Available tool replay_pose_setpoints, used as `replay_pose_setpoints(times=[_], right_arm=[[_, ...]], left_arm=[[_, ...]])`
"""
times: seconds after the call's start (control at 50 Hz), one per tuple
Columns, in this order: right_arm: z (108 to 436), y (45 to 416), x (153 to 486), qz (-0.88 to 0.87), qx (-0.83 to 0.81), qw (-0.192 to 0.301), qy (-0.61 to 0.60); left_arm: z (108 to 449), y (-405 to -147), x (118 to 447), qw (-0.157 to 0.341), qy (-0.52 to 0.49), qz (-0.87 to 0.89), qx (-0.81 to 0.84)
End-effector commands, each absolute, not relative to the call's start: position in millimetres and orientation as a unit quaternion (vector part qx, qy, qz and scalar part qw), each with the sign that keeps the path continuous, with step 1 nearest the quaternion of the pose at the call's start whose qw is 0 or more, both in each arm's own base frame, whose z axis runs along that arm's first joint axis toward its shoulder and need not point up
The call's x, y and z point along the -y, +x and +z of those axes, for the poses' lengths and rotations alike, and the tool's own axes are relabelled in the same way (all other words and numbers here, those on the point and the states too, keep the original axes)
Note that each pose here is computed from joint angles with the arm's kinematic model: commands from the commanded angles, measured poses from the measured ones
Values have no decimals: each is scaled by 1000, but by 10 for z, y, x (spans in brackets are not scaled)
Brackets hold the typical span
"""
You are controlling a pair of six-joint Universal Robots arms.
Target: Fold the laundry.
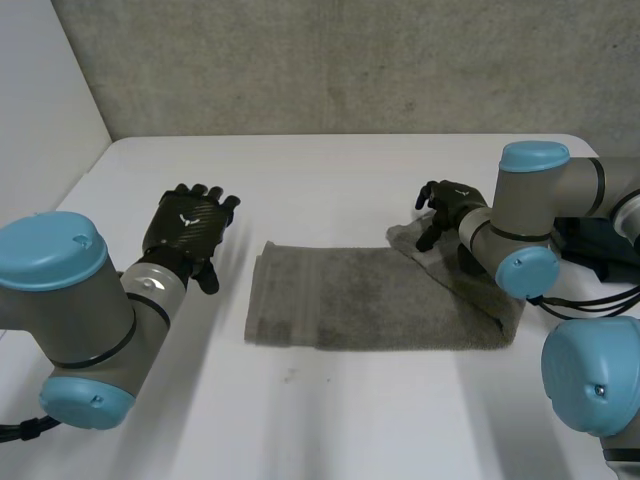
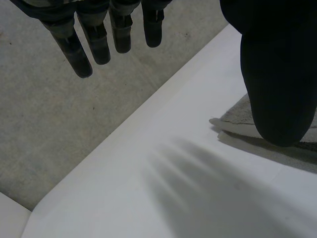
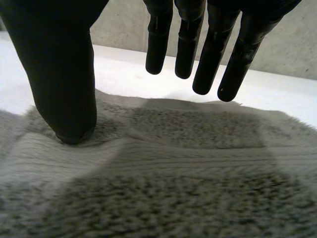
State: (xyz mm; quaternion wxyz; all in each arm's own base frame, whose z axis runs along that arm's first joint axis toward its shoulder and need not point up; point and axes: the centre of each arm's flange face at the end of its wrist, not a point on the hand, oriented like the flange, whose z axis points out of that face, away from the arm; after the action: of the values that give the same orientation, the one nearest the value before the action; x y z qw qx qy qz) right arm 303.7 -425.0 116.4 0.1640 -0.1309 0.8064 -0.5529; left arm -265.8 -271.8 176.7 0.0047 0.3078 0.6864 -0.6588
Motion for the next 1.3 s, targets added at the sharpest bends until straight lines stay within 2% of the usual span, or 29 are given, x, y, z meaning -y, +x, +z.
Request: replay_pose_setpoints(times=[0.02,0.14,0.34,0.56,0.64,0.76,0.92,1.02,1.18,1.3], right_arm=[[1316,3089,4203,-545,-805,206,-114],[1369,3140,4159,-544,-802,217,-116],[1107,3156,4162,-527,-813,218,-115],[1010,3152,4169,-522,-817,217,-115],[1034,3154,4180,-526,-814,218,-115],[1245,3193,4187,-544,-800,226,-117],[1761,3614,3781,-546,-768,296,-157],[1934,3935,3308,-526,-756,331,-206],[1721,4376,2596,-475,-755,360,-273],[1399,4459,2110,-434,-760,332,-351]], left_arm=[[1755,-2661,2723,4,308,-659,-686],[1755,-2661,2723,4,308,-659,-686],[1745,-2664,2716,4,309,-658,-687],[1719,-2664,2719,6,311,-655,-688],[1719,-2664,2719,6,311,-655,-688],[1729,-2661,2726,6,310,-657,-688],[1755,-2656,2727,7,308,-659,-686],[1793,-2638,2746,9,304,-664,-684],[1853,-2590,2783,16,295,-670,-682],[1844,-2589,2773,16,294,-668,-683]])
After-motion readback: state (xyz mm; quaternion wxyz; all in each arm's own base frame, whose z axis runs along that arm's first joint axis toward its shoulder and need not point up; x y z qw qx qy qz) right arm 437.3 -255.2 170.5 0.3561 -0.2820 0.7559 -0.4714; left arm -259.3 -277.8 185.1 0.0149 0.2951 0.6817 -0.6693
